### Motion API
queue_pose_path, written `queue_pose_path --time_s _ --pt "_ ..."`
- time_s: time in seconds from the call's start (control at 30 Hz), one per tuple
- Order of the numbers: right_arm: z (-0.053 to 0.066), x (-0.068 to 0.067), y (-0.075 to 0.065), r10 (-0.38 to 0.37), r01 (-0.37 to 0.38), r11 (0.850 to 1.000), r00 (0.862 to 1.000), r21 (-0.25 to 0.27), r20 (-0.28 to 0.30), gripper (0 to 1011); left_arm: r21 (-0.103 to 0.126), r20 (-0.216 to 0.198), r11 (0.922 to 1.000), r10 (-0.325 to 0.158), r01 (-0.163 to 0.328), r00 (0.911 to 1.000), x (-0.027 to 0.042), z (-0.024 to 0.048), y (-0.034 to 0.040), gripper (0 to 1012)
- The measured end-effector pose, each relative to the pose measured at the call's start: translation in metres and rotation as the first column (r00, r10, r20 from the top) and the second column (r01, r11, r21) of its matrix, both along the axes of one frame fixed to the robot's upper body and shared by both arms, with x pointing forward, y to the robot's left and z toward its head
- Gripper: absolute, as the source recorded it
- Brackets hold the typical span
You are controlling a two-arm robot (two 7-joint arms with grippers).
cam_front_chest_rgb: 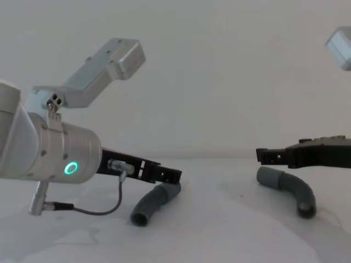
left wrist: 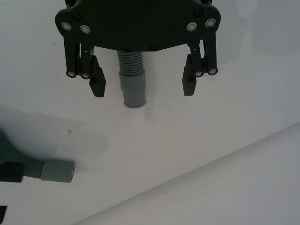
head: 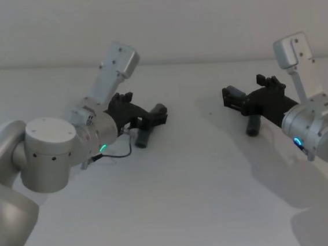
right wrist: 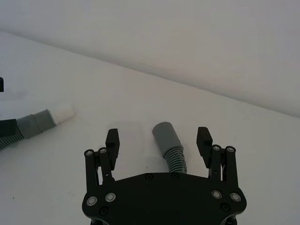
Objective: Use both hands to pick up one end of the pipe from the table, align the ends, and insert them.
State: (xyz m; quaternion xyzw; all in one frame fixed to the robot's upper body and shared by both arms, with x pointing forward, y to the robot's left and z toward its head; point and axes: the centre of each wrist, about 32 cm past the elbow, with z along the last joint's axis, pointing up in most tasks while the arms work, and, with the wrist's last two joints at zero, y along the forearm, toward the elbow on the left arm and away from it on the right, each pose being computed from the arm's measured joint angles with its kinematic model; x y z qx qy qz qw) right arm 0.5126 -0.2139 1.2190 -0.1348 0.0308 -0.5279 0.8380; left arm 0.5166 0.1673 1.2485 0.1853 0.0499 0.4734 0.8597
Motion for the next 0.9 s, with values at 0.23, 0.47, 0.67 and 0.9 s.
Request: queue_pose_path --time_s 0.23,0.47,0.67,0.9 --pt "-0.003 0.007 0.001 -0.001 0.000 1.000 0.999 -0.013 -0.037 1002 -0.015 -0.015 0.9994 -0.031 0.031 0.9994 0.0056 -0.0024 -0.0033 1001" --pt "-0.007 0.014 0.000 -0.005 0.002 1.000 0.997 -0.030 -0.082 1000 -0.019 -0.031 0.9976 -0.068 0.067 0.9972 0.0108 -0.0039 -0.0077 1001" --pt "-0.011 0.018 -0.001 -0.016 0.011 0.999 0.994 -0.039 -0.111 1000 -0.010 -0.049 0.9968 -0.080 0.080 0.9956 0.0135 -0.0059 -0.0101 1001" --pt "-0.015 0.021 -0.005 -0.030 0.024 0.999 0.991 -0.042 -0.129 1000 0.003 -0.066 0.9969 -0.079 0.079 0.9947 0.0142 -0.0074 -0.0107 1001"
